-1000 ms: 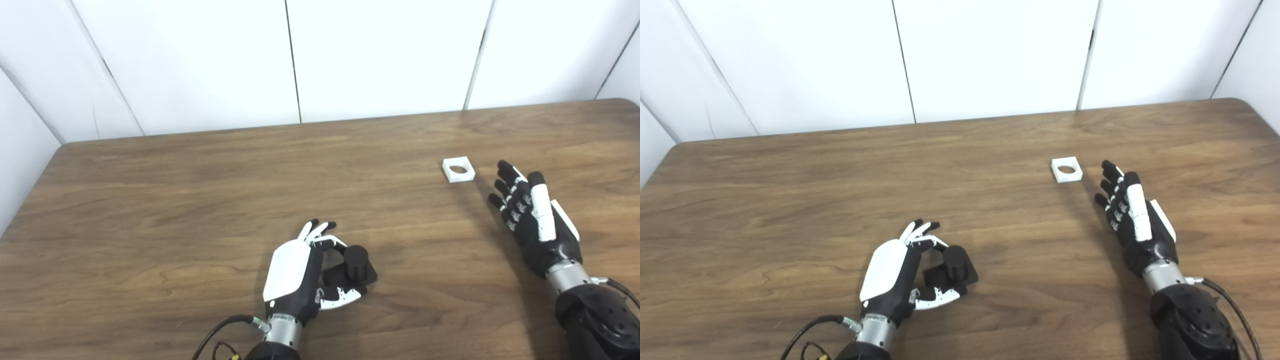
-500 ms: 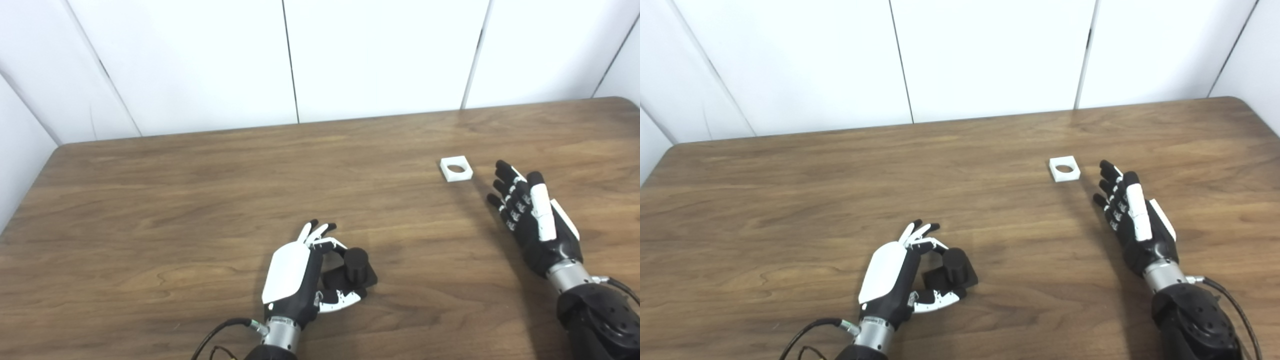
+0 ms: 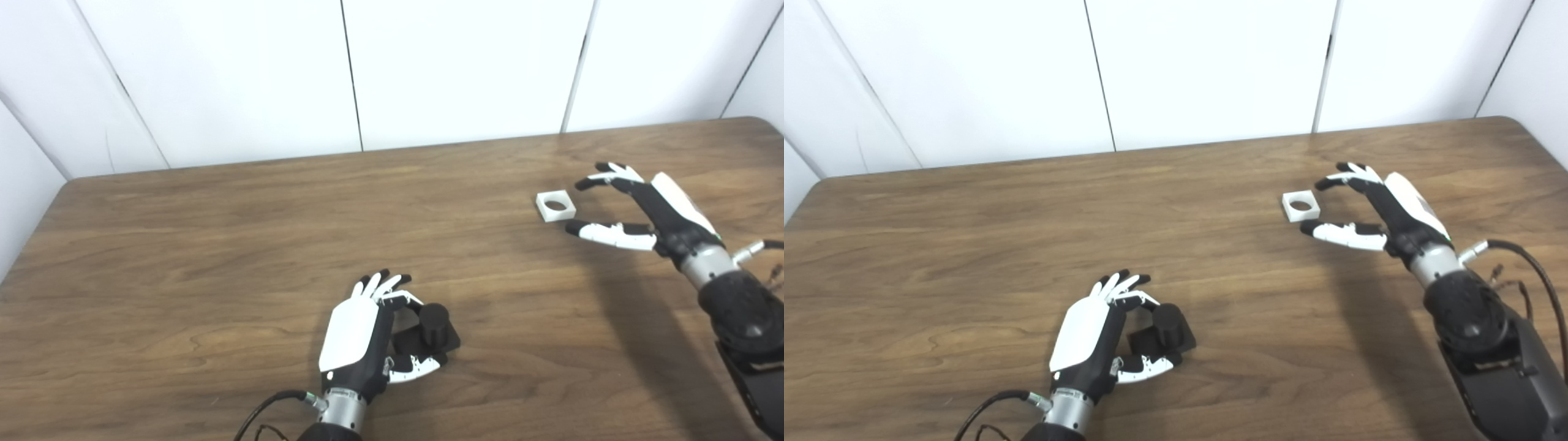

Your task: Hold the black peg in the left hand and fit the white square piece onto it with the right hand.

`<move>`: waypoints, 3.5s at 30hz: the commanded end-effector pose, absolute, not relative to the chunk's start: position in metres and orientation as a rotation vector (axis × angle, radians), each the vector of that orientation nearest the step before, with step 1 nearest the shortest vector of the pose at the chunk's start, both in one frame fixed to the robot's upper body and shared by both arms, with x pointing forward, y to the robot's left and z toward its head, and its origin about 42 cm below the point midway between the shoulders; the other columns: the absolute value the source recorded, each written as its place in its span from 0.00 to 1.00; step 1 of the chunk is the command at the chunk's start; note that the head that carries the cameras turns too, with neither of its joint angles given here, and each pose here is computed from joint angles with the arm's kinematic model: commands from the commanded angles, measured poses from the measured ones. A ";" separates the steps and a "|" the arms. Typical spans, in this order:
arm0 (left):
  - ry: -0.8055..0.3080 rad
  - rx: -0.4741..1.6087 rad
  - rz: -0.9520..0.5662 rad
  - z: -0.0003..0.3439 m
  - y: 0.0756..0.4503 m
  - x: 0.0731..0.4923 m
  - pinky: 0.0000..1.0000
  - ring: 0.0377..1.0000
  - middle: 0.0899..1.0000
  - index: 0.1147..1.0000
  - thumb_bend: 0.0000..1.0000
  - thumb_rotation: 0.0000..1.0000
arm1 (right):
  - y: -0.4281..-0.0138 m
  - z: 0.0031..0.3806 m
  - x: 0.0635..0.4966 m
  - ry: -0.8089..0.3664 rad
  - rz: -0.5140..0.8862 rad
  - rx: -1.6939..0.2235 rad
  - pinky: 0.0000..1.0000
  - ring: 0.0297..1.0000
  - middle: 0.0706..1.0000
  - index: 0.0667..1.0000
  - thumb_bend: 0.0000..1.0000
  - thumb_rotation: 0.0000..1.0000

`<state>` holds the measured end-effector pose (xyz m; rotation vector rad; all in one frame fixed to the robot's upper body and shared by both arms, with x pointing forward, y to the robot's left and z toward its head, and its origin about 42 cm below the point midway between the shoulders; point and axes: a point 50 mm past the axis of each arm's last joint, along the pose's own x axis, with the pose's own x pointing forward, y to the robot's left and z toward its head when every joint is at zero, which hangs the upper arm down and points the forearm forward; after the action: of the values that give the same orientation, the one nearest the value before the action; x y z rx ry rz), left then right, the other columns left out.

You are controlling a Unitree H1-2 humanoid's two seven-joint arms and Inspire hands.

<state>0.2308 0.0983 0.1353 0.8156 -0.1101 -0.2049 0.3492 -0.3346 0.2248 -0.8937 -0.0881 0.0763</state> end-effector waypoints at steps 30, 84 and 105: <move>-0.069 0.836 -0.222 0.119 0.097 0.225 1.00 0.97 0.87 0.43 0.52 0.07 | -0.330 0.260 0.437 -0.036 0.153 -1.130 1.00 1.00 0.95 0.70 0.86 0.27; -0.080 0.815 -0.219 0.122 0.093 0.222 1.00 0.97 0.87 0.43 0.52 0.07 | -0.341 0.235 0.469 0.079 0.182 -1.213 1.00 0.99 0.95 0.69 0.85 0.32; -0.091 0.800 -0.219 0.125 0.089 0.223 1.00 0.97 0.87 0.43 0.52 0.07 | -0.351 0.222 0.471 0.110 0.195 -1.243 0.98 0.99 0.93 0.64 0.83 0.33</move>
<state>0.2295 0.0942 0.1329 0.7996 -0.1302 -0.2010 0.4635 -0.3409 0.2028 -1.2005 0.1320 0.2224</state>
